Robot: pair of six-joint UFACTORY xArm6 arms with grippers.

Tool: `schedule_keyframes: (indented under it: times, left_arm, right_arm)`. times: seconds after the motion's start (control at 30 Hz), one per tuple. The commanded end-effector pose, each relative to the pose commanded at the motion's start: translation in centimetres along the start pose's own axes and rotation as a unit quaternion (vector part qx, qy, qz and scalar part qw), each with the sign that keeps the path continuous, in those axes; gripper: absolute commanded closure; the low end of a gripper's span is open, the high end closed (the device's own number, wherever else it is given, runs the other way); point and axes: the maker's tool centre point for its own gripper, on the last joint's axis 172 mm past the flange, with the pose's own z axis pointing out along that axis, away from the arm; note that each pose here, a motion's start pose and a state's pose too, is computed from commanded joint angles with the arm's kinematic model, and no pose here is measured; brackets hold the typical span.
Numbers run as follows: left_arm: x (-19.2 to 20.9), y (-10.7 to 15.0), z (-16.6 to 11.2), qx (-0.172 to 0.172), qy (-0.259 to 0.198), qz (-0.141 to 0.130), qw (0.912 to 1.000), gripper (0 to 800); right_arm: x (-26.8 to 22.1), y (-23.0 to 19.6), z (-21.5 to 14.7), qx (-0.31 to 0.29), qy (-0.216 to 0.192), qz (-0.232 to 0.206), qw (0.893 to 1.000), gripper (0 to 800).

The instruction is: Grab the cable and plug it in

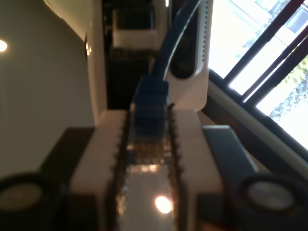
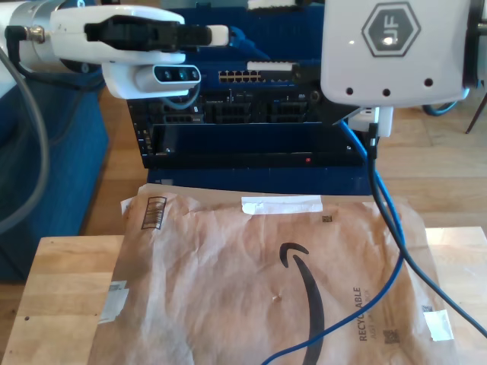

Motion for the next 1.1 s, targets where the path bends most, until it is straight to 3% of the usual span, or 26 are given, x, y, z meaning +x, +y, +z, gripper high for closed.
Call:
schedule_keyframes:
  times: [0.27,0.53,1.1]
  left_arm:
    - [0.2,0.0,0.0,0.002,-0.001,-0.003,1.0,779]
    - [0.3,0.1,0.3,0.008,-0.005,-0.03,0.9995,774]
    - [-0.1,-0.3,0.2,0.022,-0.023,-0.039,0.9987,771]
  right_arm:
    - [0.1,0.0,0.0,0.001,0.001,0.0,1.0,421]
    - [0.5,0.1,0.1,0.002,0.005,0.002,1.0,424]
    - [0.0,0.5,1.4,0.002,0.001,-0.013,1.0,427]
